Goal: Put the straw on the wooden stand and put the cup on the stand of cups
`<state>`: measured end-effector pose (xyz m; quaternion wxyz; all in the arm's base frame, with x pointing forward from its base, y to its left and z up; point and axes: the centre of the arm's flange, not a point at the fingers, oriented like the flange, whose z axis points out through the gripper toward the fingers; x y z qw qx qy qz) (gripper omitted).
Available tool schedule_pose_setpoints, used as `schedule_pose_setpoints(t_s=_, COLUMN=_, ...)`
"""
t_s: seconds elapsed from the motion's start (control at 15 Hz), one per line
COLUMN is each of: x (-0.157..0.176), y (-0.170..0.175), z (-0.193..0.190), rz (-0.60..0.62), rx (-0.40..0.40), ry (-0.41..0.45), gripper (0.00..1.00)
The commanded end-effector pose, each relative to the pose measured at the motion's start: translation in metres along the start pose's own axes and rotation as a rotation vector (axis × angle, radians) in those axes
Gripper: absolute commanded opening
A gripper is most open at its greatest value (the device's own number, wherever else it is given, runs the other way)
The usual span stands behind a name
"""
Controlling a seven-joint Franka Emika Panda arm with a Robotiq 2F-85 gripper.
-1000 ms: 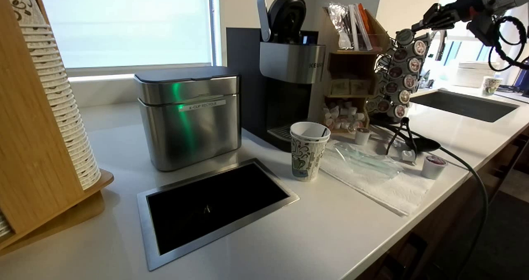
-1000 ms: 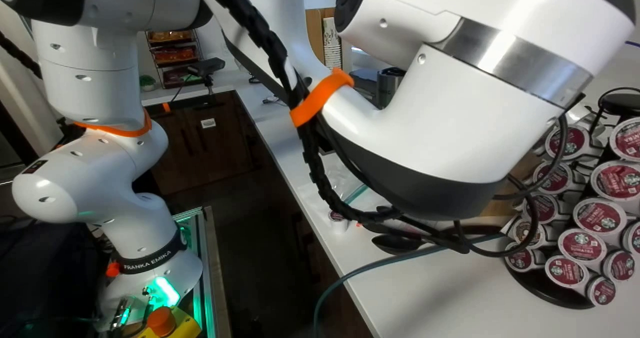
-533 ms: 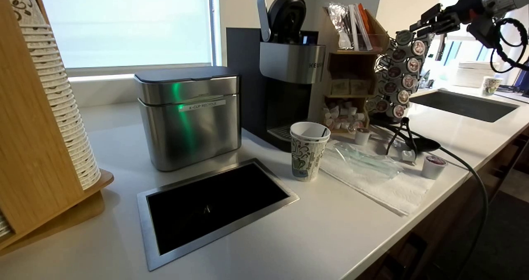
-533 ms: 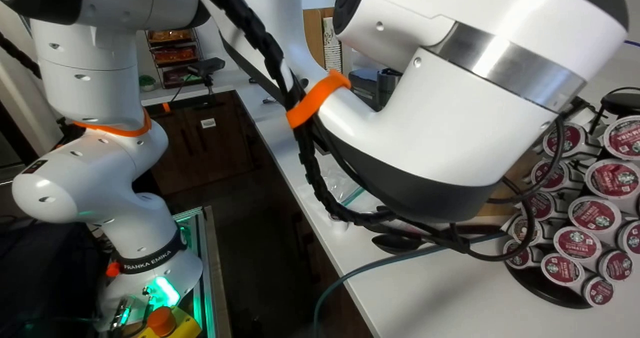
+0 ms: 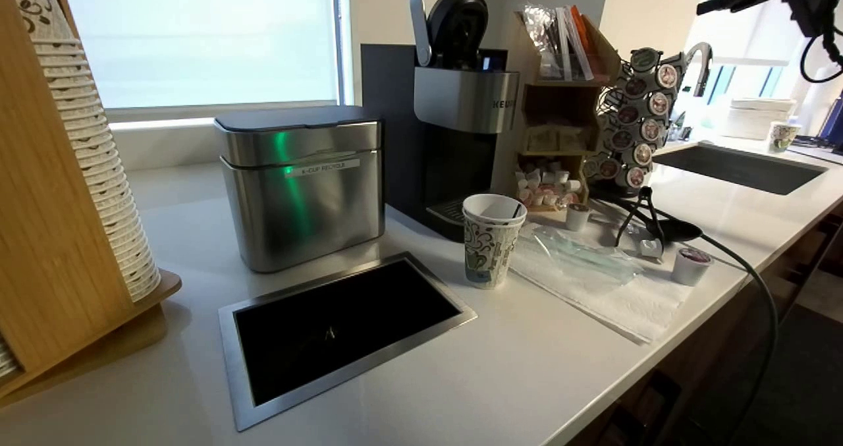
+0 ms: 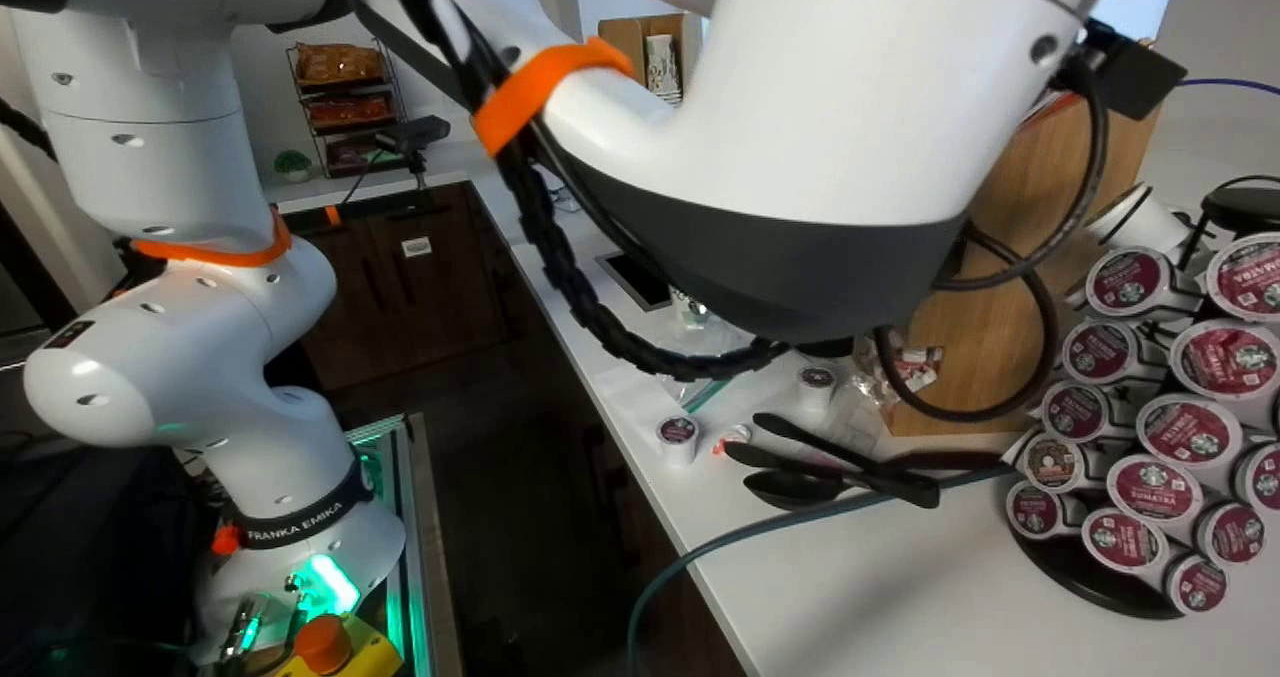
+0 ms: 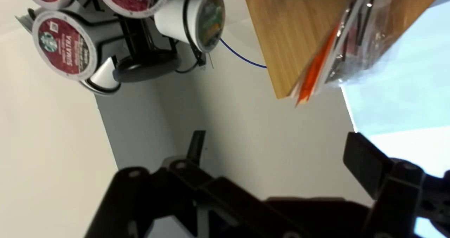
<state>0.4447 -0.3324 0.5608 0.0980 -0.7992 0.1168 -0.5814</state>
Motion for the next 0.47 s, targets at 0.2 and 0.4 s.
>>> schedule_pose_setpoints(t_s=0.2, x=-0.010, y=-0.030, z=-0.113, rz=-0.018, rx=0.317, ry=0.006, gripper=1.00)
schedule_pose_setpoints(t_s=0.4, x=0.004, y=-0.051, z=-0.063, rz=-0.019, rx=0.182, ry=0.026, gripper=1.00)
